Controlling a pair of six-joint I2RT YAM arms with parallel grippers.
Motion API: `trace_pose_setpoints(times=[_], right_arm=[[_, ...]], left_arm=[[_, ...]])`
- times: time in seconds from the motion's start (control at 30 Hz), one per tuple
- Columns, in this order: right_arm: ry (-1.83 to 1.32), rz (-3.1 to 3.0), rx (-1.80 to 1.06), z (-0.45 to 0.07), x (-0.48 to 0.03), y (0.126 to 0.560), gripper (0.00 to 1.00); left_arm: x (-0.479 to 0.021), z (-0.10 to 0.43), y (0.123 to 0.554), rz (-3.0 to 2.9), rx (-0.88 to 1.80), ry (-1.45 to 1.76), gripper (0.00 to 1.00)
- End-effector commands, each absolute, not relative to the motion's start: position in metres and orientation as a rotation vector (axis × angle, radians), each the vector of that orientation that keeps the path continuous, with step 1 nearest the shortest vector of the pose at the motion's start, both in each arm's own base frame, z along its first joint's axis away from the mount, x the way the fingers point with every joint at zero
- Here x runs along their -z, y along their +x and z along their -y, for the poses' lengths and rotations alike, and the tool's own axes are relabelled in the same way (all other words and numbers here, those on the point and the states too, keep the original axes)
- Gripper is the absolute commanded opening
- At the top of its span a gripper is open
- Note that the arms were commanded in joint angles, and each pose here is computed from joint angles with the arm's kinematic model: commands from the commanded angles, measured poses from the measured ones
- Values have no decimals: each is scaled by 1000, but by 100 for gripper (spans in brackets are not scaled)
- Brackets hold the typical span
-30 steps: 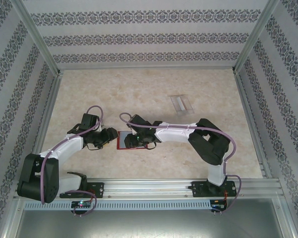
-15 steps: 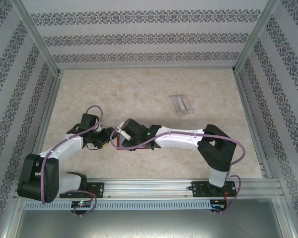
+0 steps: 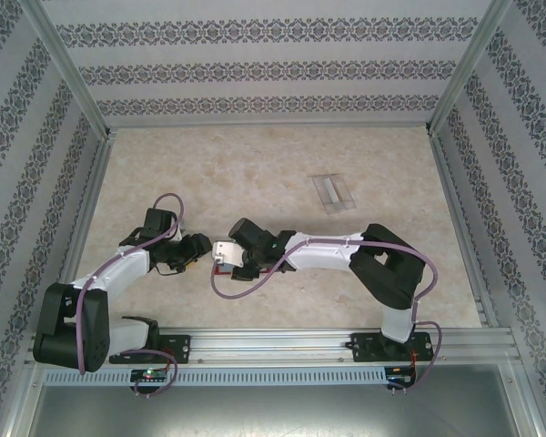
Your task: Put the credit cards into the card holder
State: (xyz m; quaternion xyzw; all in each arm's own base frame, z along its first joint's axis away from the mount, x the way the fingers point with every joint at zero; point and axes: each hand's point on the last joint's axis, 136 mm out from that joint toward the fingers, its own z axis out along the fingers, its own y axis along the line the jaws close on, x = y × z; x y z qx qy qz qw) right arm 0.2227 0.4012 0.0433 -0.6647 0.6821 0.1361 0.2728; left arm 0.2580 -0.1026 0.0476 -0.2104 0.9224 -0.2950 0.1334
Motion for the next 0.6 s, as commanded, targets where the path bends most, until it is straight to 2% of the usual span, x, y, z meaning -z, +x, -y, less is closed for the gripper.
trace_pose_setpoints(times=[0.0,0.57], right_arm=[[-1860,-1747,-436,-416,-45,216,50],[-1820,-1758,-339,-414,-43,236,49]], left_arm=[[-45,103,258,-2672,880,-599,63],[-41,104,260,-2673,892,-600,63]])
